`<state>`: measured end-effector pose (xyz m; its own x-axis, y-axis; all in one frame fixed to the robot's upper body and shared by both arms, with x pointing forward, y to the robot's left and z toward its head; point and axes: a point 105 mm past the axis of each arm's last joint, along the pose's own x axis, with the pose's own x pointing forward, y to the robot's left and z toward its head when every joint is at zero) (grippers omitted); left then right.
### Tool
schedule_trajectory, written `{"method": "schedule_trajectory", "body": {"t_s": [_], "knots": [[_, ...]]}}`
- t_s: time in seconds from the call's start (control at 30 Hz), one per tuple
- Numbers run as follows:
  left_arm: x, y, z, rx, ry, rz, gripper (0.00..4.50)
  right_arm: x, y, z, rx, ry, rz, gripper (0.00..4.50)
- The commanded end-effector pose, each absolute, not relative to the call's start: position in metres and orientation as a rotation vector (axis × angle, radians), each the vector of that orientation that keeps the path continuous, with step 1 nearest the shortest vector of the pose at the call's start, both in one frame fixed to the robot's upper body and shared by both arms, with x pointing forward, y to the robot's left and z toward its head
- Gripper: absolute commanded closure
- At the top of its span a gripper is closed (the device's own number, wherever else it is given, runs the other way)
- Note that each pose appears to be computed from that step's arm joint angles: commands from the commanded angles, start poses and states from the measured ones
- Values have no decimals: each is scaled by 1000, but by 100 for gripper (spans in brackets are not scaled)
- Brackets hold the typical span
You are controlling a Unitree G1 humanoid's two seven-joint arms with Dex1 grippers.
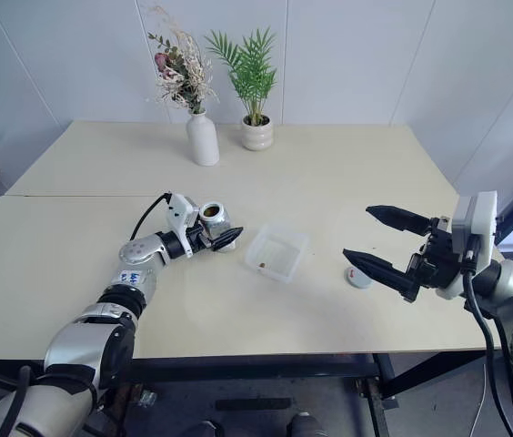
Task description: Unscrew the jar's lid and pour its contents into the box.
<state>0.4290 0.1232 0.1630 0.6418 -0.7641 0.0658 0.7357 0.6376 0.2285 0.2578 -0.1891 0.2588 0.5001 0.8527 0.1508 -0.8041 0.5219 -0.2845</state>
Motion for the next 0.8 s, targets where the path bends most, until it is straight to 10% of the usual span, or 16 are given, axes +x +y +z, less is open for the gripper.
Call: {"method": "schedule_trajectory", "body": {"t_s": [0.03,0.8], "knots": [[423,127,175,237,-195,-924,5,257,-188,266,-220,-308,1024,0],[374,211,206,341,-6,-1222,5,245,-200,265,-272,-240,1029,0]]}}
